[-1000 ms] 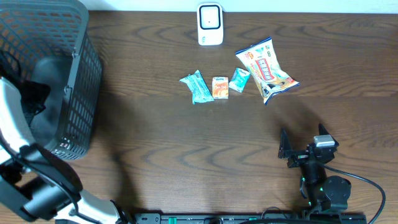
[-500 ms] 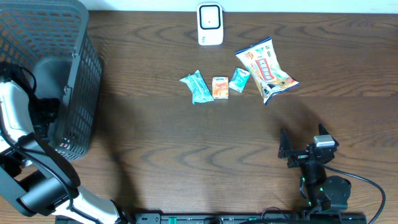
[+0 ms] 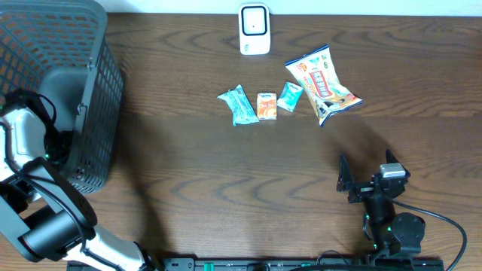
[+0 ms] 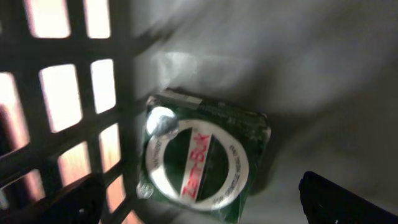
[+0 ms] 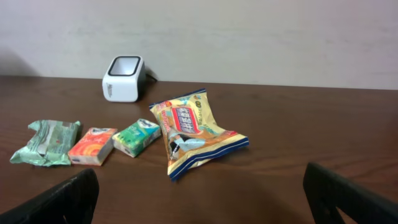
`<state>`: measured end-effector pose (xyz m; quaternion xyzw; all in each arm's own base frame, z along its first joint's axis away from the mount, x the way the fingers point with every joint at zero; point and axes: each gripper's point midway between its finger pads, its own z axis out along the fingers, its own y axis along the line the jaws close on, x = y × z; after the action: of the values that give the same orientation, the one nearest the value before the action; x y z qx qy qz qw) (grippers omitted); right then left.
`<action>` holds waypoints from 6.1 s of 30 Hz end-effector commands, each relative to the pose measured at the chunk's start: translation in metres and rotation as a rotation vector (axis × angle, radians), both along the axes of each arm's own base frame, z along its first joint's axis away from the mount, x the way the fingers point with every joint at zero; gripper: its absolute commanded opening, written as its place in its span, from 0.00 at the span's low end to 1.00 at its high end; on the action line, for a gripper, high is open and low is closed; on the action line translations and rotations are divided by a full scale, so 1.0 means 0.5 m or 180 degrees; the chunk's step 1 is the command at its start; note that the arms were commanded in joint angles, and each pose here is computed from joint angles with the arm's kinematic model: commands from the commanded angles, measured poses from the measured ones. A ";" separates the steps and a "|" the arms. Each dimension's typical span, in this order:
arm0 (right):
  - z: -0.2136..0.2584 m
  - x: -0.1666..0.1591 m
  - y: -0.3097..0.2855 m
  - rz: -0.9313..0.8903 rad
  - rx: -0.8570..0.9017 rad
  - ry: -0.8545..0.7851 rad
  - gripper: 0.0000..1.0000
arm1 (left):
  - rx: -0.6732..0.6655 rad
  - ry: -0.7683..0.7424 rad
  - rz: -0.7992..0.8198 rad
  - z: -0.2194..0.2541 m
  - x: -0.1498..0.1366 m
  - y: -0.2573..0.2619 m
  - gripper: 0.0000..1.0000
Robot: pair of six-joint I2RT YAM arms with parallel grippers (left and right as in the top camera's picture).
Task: Scan the item barcode
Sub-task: 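Grasp the dark green Zam-Buk tin in the basket with the left gripper, then carry the green tin out and set it below the Kleenex pack, then withdraw the left arm to the basket edge and hold it there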
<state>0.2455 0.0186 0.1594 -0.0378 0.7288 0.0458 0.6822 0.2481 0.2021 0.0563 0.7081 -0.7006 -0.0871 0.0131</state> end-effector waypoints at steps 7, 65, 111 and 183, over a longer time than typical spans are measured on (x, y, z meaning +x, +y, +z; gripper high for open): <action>-0.001 -0.001 0.004 0.0025 -0.0034 -0.0001 0.99 | 0.0017 -0.0100 -0.0117 -0.041 0.005 0.002 0.98; -0.001 -0.001 0.004 0.0025 -0.0034 -0.0001 0.99 | 0.0175 -0.4443 -0.1826 0.722 0.159 -0.313 0.57; -0.001 -0.001 0.004 0.0025 -0.0034 -0.0001 0.99 | -0.0699 -0.1891 -0.5114 0.100 0.228 -0.985 0.98; -0.001 -0.001 0.004 0.0025 -0.0034 -0.0001 0.99 | 0.0149 -0.1516 -0.2885 0.313 0.166 -0.372 0.98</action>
<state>0.2455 0.0186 0.1594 -0.0378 0.7288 0.0458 0.6822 0.3327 0.0116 0.2141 0.3287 -0.9195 0.0730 -0.2029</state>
